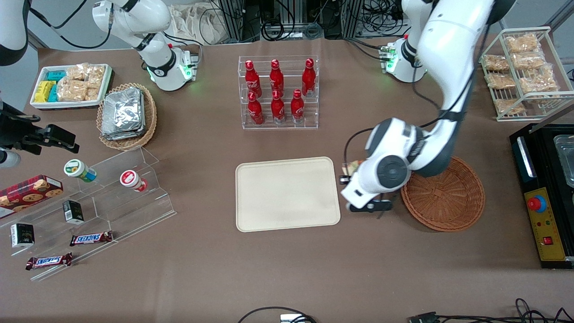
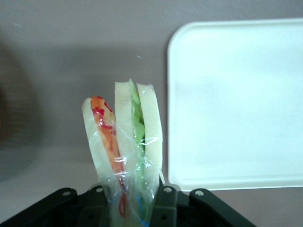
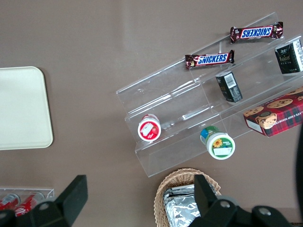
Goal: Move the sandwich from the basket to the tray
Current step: 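Carry the sandwich with the left gripper over to the cream tray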
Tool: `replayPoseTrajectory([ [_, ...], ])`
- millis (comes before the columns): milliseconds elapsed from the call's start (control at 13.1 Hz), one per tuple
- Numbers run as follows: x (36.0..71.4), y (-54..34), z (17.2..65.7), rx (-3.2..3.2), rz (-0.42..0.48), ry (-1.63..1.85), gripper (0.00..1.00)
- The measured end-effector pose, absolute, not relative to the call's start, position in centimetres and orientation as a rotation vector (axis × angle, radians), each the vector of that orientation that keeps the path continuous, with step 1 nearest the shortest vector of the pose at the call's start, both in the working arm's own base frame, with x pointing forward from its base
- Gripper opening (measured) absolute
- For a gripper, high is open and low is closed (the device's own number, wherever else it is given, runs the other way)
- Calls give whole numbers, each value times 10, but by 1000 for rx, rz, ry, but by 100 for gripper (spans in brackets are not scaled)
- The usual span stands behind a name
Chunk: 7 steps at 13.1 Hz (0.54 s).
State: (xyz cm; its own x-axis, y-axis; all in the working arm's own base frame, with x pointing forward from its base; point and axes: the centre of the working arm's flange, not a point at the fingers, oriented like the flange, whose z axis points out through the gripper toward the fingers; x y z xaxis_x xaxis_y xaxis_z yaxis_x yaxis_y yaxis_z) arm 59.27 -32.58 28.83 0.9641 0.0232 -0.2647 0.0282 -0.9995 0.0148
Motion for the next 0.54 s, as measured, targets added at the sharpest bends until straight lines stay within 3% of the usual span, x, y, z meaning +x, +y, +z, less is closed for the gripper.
replayPoseTrajectory([
  [535,577,-392,234,3174,-409,-187,25],
])
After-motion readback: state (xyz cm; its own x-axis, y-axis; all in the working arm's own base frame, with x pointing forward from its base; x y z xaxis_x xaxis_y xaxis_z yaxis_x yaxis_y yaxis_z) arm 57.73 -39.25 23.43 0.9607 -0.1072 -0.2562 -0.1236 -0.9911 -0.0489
